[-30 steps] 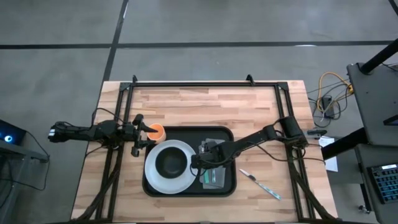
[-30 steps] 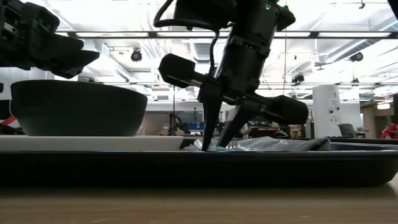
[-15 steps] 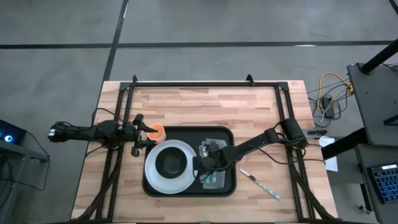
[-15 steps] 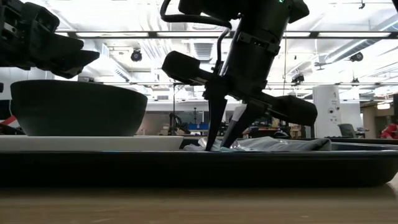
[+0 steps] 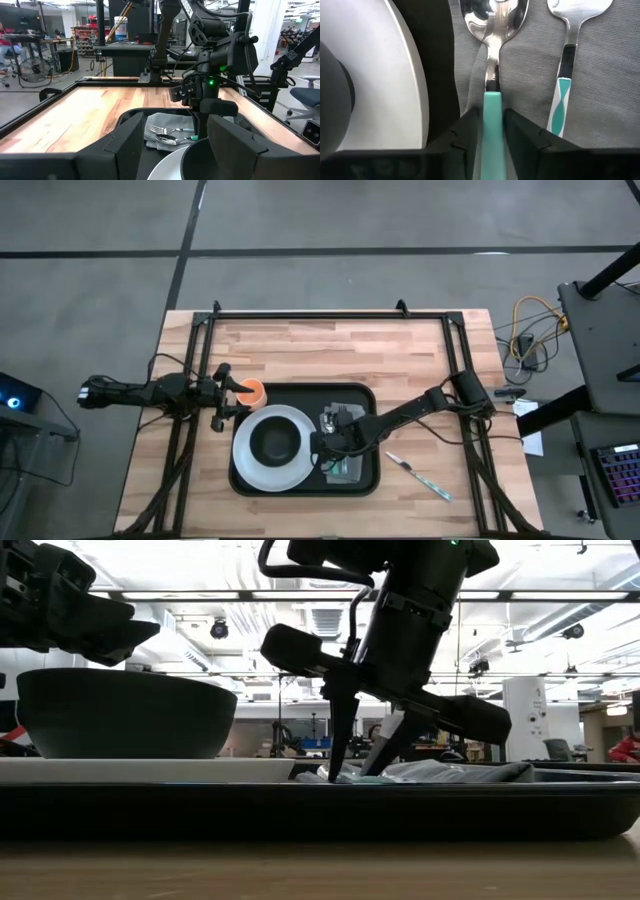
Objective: Set up tray
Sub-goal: Put the spoon on the table napkin, then put the table knife on the table napkin
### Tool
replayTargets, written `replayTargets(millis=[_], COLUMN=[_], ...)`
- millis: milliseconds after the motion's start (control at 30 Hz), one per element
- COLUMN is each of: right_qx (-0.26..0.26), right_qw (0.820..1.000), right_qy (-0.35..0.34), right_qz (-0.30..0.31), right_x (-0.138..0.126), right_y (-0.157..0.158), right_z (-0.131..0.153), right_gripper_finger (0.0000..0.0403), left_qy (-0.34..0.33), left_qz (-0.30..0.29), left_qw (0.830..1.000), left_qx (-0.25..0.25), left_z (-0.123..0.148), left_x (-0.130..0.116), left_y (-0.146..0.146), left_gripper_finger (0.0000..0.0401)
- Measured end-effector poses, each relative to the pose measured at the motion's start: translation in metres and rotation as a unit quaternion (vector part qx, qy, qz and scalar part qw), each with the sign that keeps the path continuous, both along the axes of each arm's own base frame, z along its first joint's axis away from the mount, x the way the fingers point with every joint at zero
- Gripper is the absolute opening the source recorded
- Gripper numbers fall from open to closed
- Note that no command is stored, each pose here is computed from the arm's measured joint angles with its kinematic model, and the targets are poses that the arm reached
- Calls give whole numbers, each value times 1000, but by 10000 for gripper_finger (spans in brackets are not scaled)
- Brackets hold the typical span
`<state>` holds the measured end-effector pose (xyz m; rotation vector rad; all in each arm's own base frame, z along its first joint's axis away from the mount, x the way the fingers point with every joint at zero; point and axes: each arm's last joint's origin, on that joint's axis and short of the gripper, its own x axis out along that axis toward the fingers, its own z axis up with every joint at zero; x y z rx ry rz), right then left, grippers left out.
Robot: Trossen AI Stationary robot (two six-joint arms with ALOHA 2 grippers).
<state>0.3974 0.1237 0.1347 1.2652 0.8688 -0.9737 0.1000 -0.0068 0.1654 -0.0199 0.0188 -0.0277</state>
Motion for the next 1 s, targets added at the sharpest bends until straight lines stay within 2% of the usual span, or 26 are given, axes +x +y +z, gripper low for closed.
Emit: replayTargets(millis=[267,800,1000], right_qx=[-1,-3,-5], right_qw=[1000,1000,1000], right_qy=[-1,0,4], right_qz=[5,18,19], right_x=[0,-2,-7], right_y=[0,-1,-2], right_z=[2,10,21], right_gripper_finger=[115,107,107], left_qy=[0,0,0], left_qz=[0,0,0], left_qw=[1000,1000,1000], left_qx=[0,0,0], left_z=[0,0,0], left_x=[0,0,0], left_y=[0,0,0], left_gripper_finger=[198,198,198])
